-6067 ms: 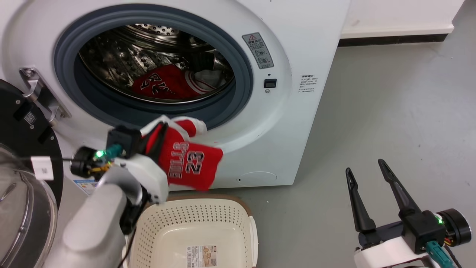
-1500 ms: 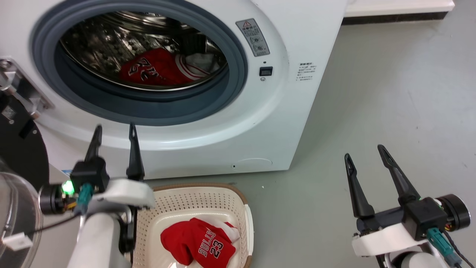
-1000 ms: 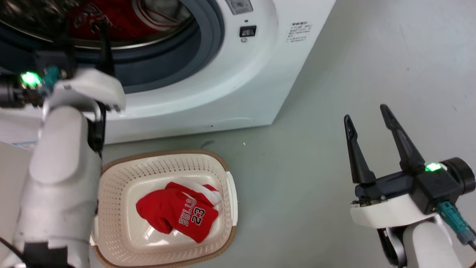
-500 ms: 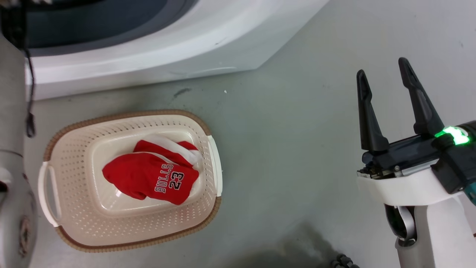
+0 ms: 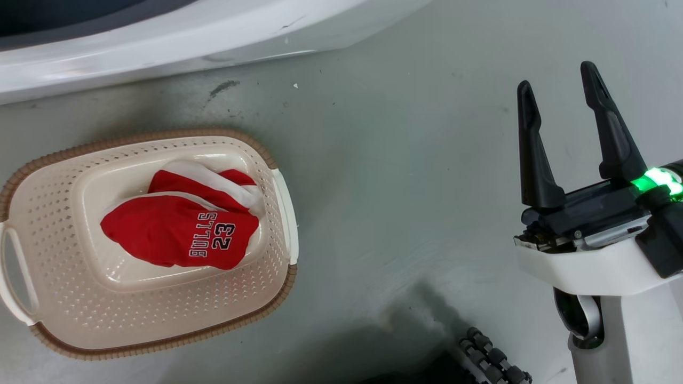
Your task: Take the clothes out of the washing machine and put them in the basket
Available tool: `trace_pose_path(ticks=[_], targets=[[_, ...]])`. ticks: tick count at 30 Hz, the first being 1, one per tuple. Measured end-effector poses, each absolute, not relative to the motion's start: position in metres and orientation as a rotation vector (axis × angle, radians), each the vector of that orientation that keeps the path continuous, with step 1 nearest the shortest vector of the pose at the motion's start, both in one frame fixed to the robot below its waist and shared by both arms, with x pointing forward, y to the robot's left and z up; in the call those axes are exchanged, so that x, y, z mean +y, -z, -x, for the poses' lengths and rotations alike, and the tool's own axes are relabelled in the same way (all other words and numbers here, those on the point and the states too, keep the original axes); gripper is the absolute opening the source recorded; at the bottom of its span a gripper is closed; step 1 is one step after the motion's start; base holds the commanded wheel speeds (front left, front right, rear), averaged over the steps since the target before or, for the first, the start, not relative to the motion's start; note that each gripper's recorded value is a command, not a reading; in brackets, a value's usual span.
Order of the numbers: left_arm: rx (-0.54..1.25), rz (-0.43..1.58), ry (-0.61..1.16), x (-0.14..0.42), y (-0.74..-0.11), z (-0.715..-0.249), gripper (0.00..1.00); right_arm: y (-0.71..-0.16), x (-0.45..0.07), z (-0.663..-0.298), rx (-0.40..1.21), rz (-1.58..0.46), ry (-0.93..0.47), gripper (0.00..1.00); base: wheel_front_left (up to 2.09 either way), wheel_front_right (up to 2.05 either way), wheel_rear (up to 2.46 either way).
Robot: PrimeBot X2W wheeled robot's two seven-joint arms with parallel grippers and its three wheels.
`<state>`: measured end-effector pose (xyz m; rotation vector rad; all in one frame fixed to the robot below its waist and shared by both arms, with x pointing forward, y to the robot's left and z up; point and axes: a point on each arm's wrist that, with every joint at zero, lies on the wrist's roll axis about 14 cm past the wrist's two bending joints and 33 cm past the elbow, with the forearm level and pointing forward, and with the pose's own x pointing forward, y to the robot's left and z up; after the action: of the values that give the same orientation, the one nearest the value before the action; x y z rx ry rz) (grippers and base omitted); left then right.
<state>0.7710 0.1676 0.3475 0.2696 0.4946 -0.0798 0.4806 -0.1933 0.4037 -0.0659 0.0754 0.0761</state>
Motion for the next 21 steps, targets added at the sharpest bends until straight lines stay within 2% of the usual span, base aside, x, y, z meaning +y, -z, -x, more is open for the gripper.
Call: trace_pose_path(ticks=[9, 21], targets=[[0.706, -0.22, 0.03, 0.182, -0.318, -0.772, 1.0, -0.394, -0.199, -0.48, 0.098, 0.064, -0.062, 1.0, 0.0, 0.0, 0.0], [0.715, -0.265, 0.04, 0.179, -0.298, -0.771, 1.0, -0.389, -0.198, -0.479, 0.111, 0.056, -0.062, 1.0, 0.0, 0.0, 0.0]])
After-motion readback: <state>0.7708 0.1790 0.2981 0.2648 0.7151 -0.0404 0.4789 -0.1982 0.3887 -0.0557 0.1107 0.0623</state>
